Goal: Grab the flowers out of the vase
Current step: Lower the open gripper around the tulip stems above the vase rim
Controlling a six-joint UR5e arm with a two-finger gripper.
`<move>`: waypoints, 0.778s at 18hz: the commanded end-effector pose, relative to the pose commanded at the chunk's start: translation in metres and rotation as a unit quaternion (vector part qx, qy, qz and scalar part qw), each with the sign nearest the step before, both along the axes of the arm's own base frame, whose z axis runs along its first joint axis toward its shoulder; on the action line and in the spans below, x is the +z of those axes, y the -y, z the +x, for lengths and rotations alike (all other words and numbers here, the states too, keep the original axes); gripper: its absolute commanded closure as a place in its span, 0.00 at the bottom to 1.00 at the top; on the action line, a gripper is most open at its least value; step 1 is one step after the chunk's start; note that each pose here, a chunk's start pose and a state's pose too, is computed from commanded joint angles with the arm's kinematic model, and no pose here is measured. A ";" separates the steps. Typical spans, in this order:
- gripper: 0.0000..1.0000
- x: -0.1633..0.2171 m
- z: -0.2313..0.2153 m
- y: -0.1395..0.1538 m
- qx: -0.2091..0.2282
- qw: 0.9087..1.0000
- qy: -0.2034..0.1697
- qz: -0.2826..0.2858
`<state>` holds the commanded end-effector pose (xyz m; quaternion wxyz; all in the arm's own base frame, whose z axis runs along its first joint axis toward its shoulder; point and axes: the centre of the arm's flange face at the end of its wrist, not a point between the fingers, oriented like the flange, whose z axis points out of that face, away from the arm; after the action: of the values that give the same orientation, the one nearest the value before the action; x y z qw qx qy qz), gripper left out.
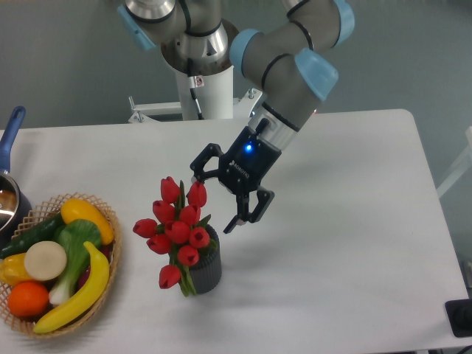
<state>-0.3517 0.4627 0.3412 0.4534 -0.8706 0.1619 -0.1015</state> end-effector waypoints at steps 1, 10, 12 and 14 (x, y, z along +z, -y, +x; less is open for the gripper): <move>0.00 0.000 0.002 -0.001 -0.002 1.000 0.000 0.001; 0.00 -0.008 0.010 -0.016 -0.018 1.000 -0.020 0.016; 0.00 -0.013 0.012 -0.014 -0.017 1.000 -0.016 0.014; 0.00 -0.015 0.012 -0.014 -0.017 1.000 -0.015 0.013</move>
<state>-0.3400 0.4765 0.3264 0.4605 -0.8632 0.1847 -0.0936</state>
